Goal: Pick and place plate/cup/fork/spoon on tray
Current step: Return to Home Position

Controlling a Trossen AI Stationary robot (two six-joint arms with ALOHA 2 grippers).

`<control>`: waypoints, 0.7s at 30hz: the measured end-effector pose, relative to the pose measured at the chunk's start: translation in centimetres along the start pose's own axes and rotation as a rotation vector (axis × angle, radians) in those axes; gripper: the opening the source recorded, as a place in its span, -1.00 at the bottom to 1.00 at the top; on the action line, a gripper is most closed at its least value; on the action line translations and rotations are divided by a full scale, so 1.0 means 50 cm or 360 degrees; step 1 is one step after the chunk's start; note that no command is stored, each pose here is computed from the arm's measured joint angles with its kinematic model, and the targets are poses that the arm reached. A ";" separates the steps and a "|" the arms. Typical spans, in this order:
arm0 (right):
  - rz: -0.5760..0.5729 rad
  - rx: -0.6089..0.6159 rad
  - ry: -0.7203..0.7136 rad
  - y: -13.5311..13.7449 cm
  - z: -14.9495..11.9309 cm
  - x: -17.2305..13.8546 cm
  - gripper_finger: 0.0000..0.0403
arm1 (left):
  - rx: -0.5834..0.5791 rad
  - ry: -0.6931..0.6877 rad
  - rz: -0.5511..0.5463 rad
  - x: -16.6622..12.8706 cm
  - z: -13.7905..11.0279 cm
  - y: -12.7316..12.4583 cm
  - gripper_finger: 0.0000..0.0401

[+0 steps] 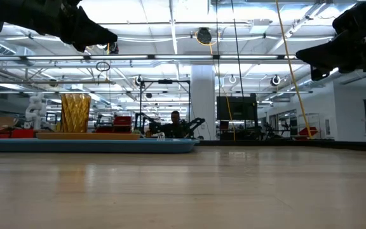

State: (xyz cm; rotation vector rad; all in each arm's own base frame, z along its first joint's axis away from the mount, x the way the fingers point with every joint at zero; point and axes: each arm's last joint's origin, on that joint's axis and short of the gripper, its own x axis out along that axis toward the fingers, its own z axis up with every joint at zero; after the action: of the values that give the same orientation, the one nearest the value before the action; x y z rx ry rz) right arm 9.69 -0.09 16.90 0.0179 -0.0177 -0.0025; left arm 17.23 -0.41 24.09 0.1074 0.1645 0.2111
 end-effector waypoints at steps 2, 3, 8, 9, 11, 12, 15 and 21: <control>0.0011 -0.0006 0.0007 0.003 -0.001 0.000 -1.00 | 0.0006 -0.0011 0.0001 0.000 0.001 0.000 -0.92; 0.0017 -0.0012 0.0007 0.004 -0.001 0.000 -1.00 | 0.0002 -0.0023 0.0003 0.000 0.003 0.000 -0.92; 0.0047 -0.0014 0.0011 0.007 -0.001 0.000 -1.00 | -0.0008 -0.0066 0.0006 0.000 0.009 0.001 -0.92; 0.0054 -0.0016 0.0012 0.008 -0.002 0.000 -1.00 | -0.0004 -0.0069 0.0006 0.000 0.009 0.001 -0.92; 0.0062 -0.0019 0.0014 0.009 -0.002 0.000 -1.00 | 0.0006 -0.0068 0.0007 0.000 0.009 0.001 -0.92; 0.0061 -0.0023 0.0015 0.009 -0.002 0.000 -1.00 | 0.0006 -0.0068 0.0007 0.000 0.009 0.001 -0.92; 0.0061 -0.0068 0.0019 0.009 -0.002 0.000 -1.00 | 0.0001 -0.0070 -0.0012 0.000 0.009 0.000 -0.92; 0.0058 -0.0191 -0.0010 0.009 0.001 0.001 -1.00 | -0.0003 0.0015 -0.0143 0.000 -0.003 -0.006 -0.92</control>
State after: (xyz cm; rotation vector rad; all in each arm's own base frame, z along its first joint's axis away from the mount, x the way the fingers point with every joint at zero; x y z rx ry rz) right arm 9.72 0.34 16.95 -0.1023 -0.0242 0.0329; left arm 17.24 -0.67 23.94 0.0969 0.1782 0.1222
